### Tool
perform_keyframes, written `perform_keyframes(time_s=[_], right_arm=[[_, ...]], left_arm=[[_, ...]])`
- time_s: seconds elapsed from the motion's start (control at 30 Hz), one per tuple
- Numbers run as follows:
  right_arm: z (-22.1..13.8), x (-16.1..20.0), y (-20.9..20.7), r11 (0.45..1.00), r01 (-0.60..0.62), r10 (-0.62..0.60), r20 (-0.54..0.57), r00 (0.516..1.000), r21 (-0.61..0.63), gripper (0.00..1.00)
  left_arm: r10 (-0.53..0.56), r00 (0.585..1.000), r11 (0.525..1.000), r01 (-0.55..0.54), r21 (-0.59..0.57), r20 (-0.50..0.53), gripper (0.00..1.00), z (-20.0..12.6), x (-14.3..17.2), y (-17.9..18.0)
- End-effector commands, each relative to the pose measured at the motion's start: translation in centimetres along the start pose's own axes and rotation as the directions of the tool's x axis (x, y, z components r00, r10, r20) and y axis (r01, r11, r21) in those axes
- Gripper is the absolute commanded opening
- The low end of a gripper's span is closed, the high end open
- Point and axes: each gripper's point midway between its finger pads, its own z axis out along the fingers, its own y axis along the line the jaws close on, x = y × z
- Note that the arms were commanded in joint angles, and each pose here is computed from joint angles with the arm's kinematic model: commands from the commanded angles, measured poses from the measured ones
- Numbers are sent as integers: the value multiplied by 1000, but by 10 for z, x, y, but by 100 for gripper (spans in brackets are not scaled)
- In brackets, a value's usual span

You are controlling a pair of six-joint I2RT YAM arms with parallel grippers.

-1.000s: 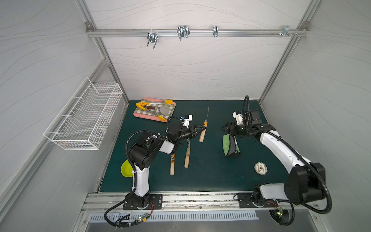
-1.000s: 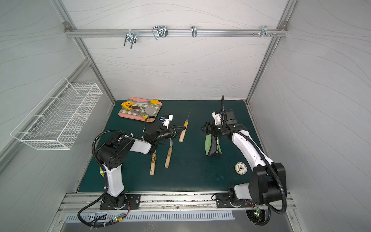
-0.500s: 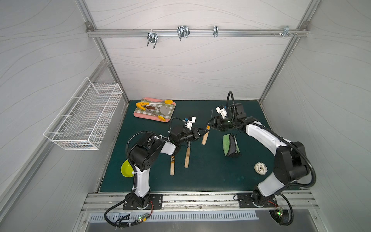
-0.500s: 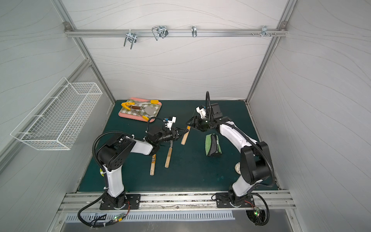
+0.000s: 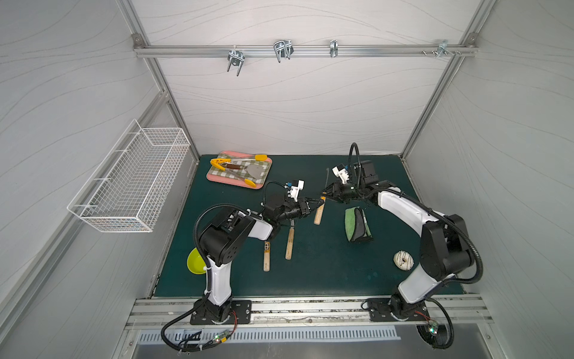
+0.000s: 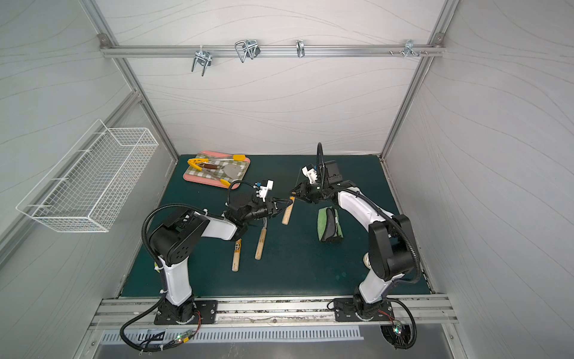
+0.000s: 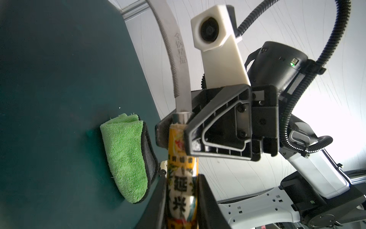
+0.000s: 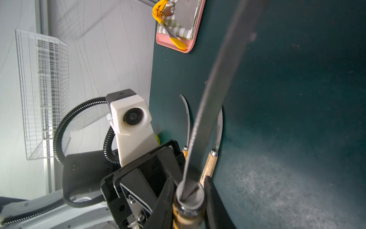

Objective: Wipe small sickles with rags
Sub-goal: Adjust the small sickle.

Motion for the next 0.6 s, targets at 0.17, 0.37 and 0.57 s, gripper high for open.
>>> perform_keyframes(time_s=[0.17,0.37,0.57], right_arm=[[-6,-9,12,1000,0,1,68,998,-19,9],[-20,-23,14,999,-39,34,183,982,24,9],[-27,-31,17,998,-49,39,234,971,39,8]], left_arm=[[50,999,992,-50,116,7,19,3,-3,-34],[48,999,989,-48,143,4,27,5,6,-41],[53,998,985,-49,166,-19,32,11,13,-50]])
